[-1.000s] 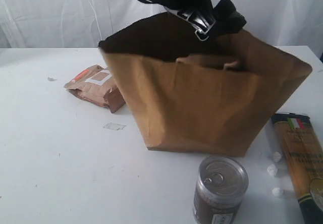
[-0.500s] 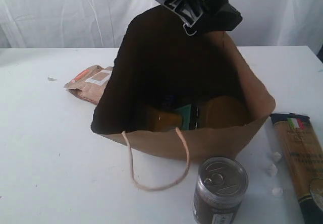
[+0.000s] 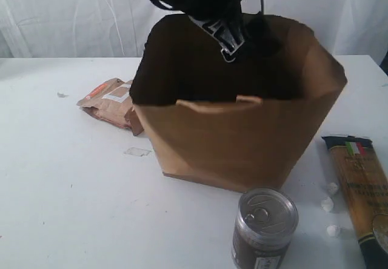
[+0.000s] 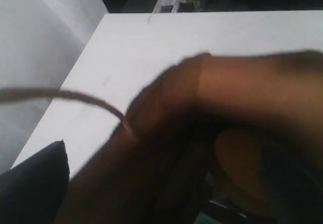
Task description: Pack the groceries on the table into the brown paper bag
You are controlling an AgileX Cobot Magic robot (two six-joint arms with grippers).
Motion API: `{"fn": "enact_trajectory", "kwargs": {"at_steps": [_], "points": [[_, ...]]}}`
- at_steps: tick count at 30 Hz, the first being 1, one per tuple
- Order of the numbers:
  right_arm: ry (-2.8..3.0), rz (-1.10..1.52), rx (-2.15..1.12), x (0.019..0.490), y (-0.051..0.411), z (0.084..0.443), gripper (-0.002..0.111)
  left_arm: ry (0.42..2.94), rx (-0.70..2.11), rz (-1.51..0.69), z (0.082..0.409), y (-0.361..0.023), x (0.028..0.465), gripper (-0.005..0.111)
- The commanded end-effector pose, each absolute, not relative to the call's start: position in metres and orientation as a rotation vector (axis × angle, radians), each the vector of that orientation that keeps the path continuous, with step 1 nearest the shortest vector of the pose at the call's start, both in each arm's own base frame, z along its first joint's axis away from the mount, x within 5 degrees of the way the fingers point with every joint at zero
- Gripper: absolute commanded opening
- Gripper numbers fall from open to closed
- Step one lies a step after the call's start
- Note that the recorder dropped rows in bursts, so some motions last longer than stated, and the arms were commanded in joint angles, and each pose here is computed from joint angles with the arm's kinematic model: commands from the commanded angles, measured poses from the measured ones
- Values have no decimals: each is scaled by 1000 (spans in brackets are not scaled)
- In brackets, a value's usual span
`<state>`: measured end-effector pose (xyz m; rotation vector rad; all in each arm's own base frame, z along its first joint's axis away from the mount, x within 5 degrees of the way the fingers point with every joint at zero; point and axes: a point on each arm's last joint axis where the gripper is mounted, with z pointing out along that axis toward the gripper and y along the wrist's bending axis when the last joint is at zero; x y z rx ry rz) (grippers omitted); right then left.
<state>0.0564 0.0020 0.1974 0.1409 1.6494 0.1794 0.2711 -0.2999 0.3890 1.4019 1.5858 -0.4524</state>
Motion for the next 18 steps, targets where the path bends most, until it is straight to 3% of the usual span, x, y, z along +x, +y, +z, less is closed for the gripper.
{"fn": "enact_trajectory", "kwargs": {"at_steps": [1, 8, 18], "points": [[1645, 186, 142, 56, 2, 198, 0, 1651, 1390, -444, 366, -302, 292, 101], [1645, 186, 142, 56, 2, 198, 0, 1673, 1352, -451, 357, -304, 303, 101], [1645, 186, 142, 56, 2, 198, 0, 1715, 1232, -548, 378, -297, 292, 101]]}}
